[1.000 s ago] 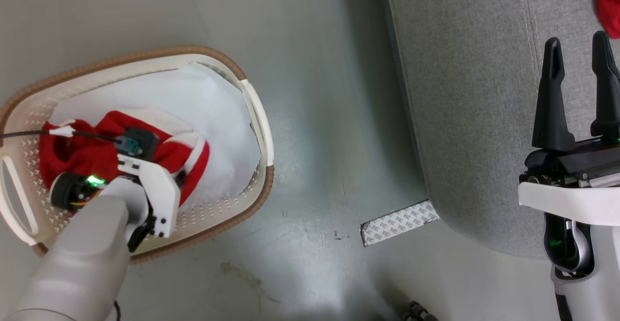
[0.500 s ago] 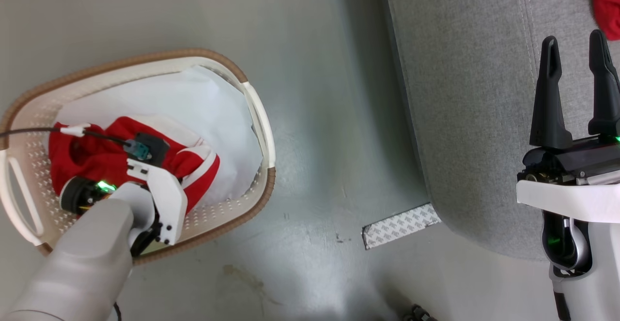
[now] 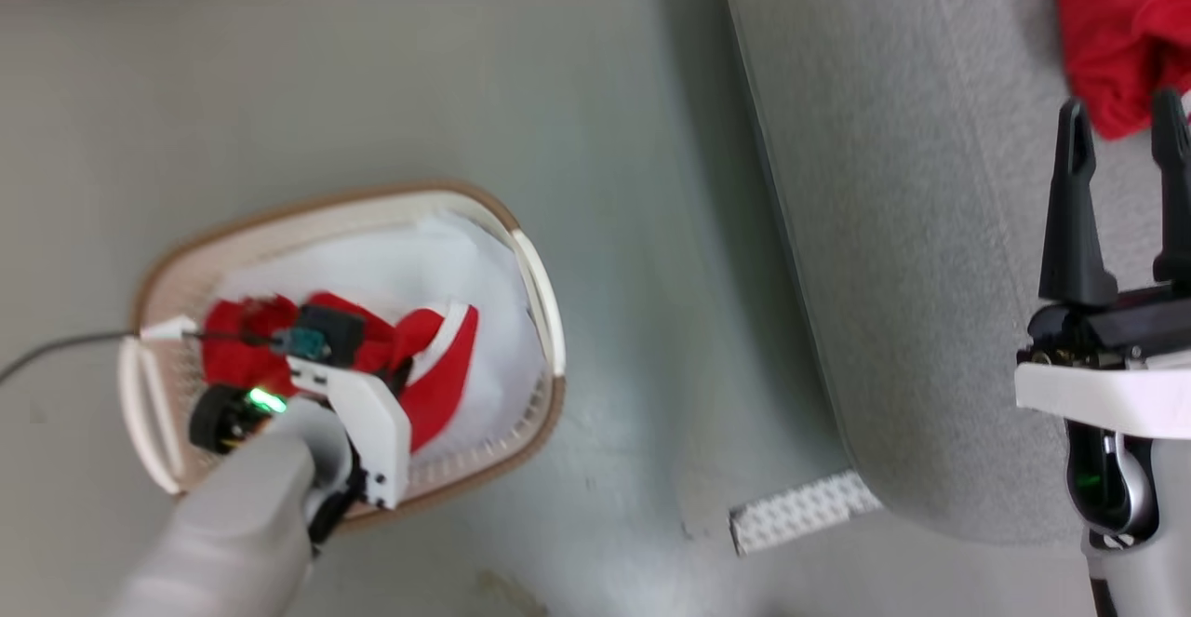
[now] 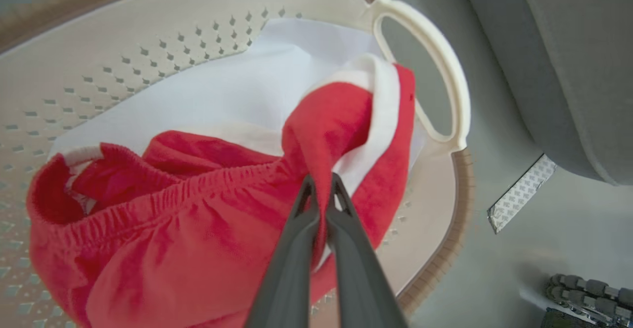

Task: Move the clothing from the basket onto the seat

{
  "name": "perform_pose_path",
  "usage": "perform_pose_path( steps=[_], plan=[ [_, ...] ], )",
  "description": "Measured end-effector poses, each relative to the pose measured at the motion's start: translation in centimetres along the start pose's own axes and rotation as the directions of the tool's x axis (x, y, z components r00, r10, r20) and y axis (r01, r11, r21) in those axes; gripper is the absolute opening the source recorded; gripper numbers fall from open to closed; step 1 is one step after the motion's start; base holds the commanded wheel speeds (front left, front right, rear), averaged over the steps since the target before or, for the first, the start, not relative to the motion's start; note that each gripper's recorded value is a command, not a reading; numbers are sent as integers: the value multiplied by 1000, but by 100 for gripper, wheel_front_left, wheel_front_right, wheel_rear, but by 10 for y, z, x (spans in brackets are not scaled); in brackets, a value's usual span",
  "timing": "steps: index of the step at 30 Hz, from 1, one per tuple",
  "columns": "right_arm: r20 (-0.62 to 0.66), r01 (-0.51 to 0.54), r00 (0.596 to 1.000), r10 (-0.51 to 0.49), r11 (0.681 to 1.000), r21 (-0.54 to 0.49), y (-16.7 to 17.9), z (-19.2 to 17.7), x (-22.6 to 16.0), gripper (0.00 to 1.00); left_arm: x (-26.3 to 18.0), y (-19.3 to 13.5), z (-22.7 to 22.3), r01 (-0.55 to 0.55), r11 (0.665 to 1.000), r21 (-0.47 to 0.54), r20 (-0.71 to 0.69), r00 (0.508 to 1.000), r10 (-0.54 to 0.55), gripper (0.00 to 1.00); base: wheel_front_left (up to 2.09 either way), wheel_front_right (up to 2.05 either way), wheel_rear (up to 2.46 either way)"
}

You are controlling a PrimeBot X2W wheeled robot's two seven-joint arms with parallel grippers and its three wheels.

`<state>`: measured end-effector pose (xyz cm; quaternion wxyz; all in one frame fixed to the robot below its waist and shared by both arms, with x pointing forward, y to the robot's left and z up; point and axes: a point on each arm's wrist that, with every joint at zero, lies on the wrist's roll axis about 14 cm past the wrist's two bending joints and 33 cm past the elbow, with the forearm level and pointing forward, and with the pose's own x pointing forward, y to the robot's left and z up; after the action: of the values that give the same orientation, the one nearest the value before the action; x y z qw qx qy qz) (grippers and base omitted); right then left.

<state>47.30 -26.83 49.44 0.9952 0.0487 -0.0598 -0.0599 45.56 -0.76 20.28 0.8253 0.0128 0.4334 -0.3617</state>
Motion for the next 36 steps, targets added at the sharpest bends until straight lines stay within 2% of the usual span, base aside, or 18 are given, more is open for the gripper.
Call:
perform_pose_path(
  steps=[6, 13, 17, 22, 36],
  plan=[
    [44, -26, 999, 26, 1000, 12, 6, 27, -14, 100, -38, -11, 37, -35, 999, -6, 171, 985, 35, 0, 0, 0, 0],
    [96, -64, 993, 61, 997, 32, 16, 56, -34, 100, -89, -18, 76, -84, 996, -10, 323, 943, 83, 0, 0, 0, 0],
    [120, -78, 990, 72, 996, 43, 19, 69, -46, 100, -123, -27, 118, -92, 996, -4, 457, 885, 84, 0, 0, 0, 0],
    [150, -112, 983, 104, 992, 51, 27, 83, -58, 100, -165, -38, 140, -123, 992, 3, 564, 820, 100, 0, 0, 0, 0],
    [192, -202, 965, 181, 975, 97, 57, 100, -82, 100, -262, -84, 205, -186, 978, 93, 803, 594, 37, 0, 0, 0, 0]
  ],
)
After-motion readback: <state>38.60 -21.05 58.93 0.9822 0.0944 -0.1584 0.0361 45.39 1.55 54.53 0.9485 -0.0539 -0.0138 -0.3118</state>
